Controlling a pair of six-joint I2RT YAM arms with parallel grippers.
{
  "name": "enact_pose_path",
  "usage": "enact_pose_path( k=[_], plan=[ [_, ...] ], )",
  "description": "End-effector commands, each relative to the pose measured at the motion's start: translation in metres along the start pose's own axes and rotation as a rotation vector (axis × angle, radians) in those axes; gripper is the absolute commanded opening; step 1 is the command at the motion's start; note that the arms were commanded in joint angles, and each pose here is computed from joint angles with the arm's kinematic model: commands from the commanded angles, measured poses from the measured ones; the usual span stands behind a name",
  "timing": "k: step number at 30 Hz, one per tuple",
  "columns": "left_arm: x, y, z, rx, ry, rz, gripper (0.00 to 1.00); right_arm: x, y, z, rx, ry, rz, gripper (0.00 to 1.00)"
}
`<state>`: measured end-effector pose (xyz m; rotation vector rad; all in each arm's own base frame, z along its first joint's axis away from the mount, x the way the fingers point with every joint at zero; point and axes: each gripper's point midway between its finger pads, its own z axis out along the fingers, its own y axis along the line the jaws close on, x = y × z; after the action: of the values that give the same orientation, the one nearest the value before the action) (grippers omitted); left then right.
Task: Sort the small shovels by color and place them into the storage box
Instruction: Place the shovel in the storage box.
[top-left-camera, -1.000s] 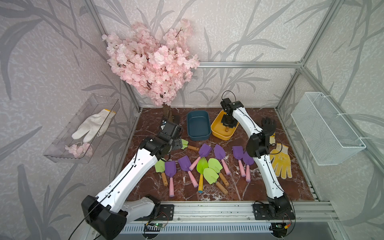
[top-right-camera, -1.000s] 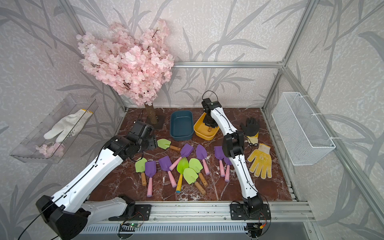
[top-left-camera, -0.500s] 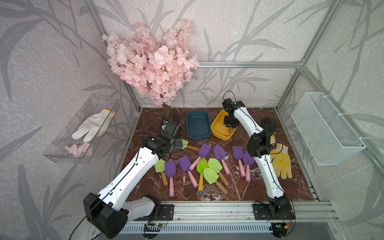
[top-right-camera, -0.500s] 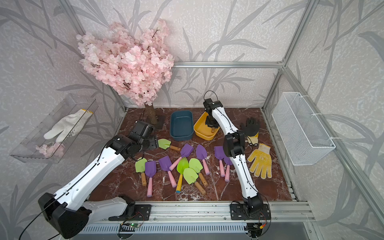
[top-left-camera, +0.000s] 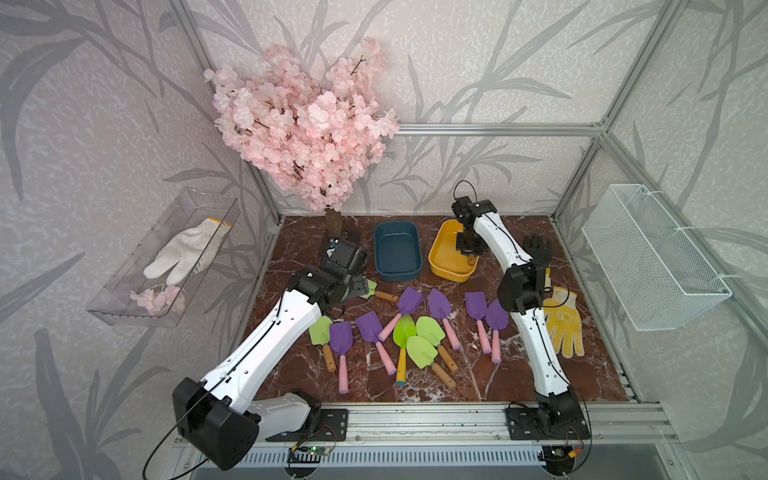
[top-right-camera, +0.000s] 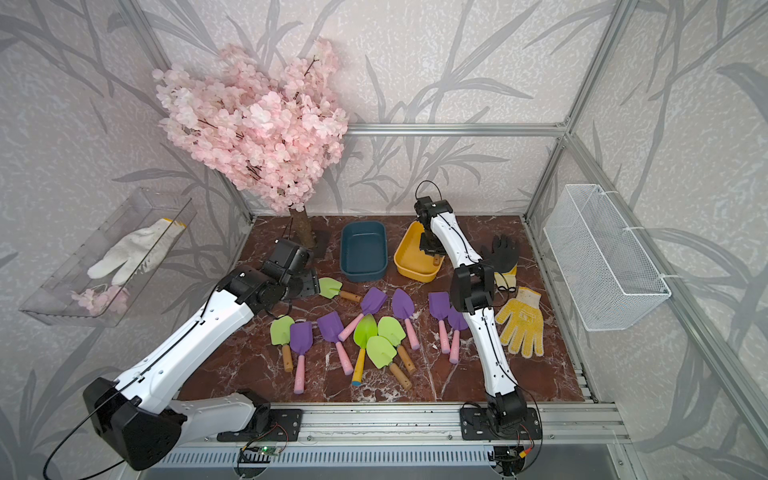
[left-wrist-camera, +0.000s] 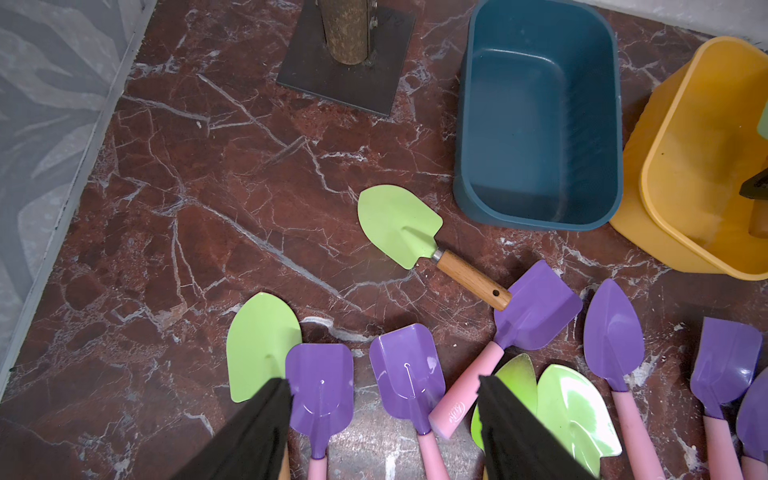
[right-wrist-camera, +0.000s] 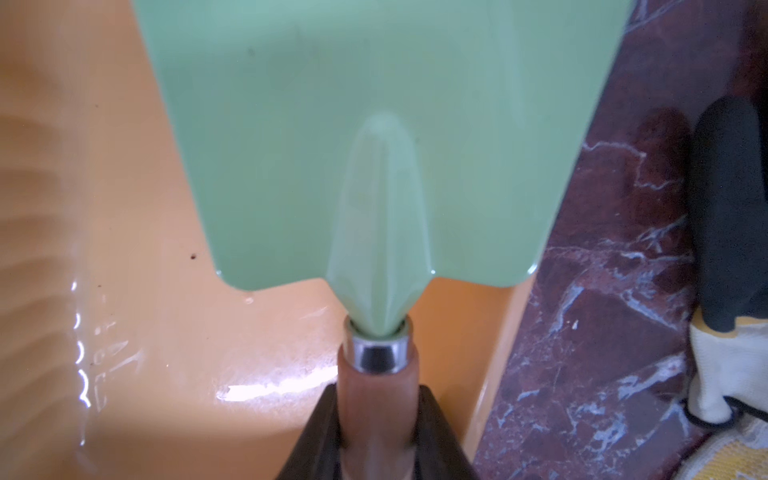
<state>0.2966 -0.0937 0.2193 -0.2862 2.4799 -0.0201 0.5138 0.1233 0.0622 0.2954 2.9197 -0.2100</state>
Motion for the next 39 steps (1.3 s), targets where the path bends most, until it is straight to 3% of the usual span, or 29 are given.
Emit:
enact_pose_path(
  k=[1, 11, 22, 39],
  plan=[
    [-0.008, -0.005, -0.006, 0.018, -0.022, -0.003, 0.74, 0.007, -0.004, 0.003, 0.009, 0.033, -0.007, 0.26],
    [-0.006, -0.005, -0.004, 0.019, -0.016, -0.006, 0.74, 0.022, 0.028, 0.009, -0.081, 0.091, 0.051, 0.27],
    [-0.001, -0.004, 0.000, 0.020, -0.011, -0.009, 0.74, 0.037, 0.040, 0.026, -0.102, 0.162, 0.131, 0.28],
    [-0.001, 0.004, -0.005, -0.001, -0.028, 0.000, 0.76, 0.046, 0.043, 0.036, -0.100, 0.202, 0.139, 0.36]
  ],
)
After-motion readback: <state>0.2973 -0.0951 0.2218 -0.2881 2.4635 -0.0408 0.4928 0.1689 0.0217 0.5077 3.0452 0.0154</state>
